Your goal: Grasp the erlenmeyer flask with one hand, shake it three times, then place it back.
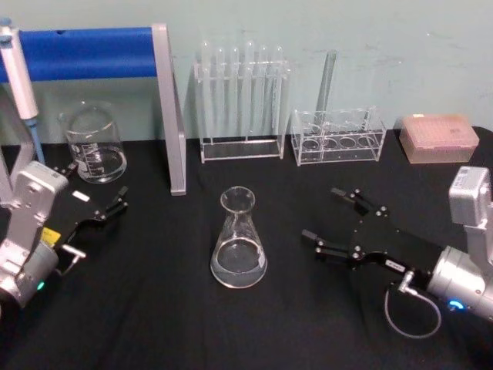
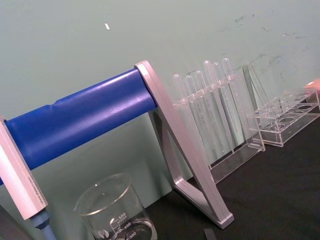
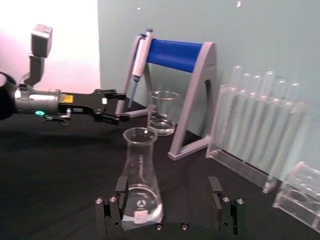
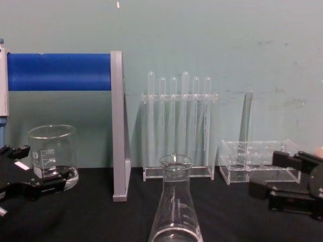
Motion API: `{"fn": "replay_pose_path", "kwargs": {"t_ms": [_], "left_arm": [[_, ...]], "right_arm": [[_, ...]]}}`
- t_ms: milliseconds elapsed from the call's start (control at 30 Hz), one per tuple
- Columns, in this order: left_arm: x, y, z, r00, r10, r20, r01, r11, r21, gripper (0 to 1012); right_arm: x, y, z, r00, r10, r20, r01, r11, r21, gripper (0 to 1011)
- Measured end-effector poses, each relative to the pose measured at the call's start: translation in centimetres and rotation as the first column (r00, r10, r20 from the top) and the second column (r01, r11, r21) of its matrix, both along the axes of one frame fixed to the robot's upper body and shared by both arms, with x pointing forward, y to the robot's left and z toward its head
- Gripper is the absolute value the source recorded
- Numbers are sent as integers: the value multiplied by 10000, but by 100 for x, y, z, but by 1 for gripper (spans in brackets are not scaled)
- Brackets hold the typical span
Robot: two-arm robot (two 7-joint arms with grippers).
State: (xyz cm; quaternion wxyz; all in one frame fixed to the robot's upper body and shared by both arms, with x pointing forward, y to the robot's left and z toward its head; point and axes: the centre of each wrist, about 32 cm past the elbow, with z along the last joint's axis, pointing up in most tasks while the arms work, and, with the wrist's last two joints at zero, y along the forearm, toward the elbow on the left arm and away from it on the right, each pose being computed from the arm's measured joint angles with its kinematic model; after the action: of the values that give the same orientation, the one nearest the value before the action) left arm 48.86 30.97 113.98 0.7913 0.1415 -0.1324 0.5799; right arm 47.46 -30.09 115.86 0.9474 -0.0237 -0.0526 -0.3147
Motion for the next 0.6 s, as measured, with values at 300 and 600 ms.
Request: {"fn": "replay_pose_path", "kwargs": {"t_ms": [300, 600], "left_arm": [[0, 0, 0, 10000, 0, 1, 0, 10000, 0, 1001], [0, 0, 0, 10000, -1, 0, 1, 10000, 0, 1001]], "right_arm": [[113, 157, -40, 9969, 640, -456, -634, 9979, 126, 1000], [272, 304, -77, 9924, 1100, -548, -1098, 9939, 78, 1000]]}}
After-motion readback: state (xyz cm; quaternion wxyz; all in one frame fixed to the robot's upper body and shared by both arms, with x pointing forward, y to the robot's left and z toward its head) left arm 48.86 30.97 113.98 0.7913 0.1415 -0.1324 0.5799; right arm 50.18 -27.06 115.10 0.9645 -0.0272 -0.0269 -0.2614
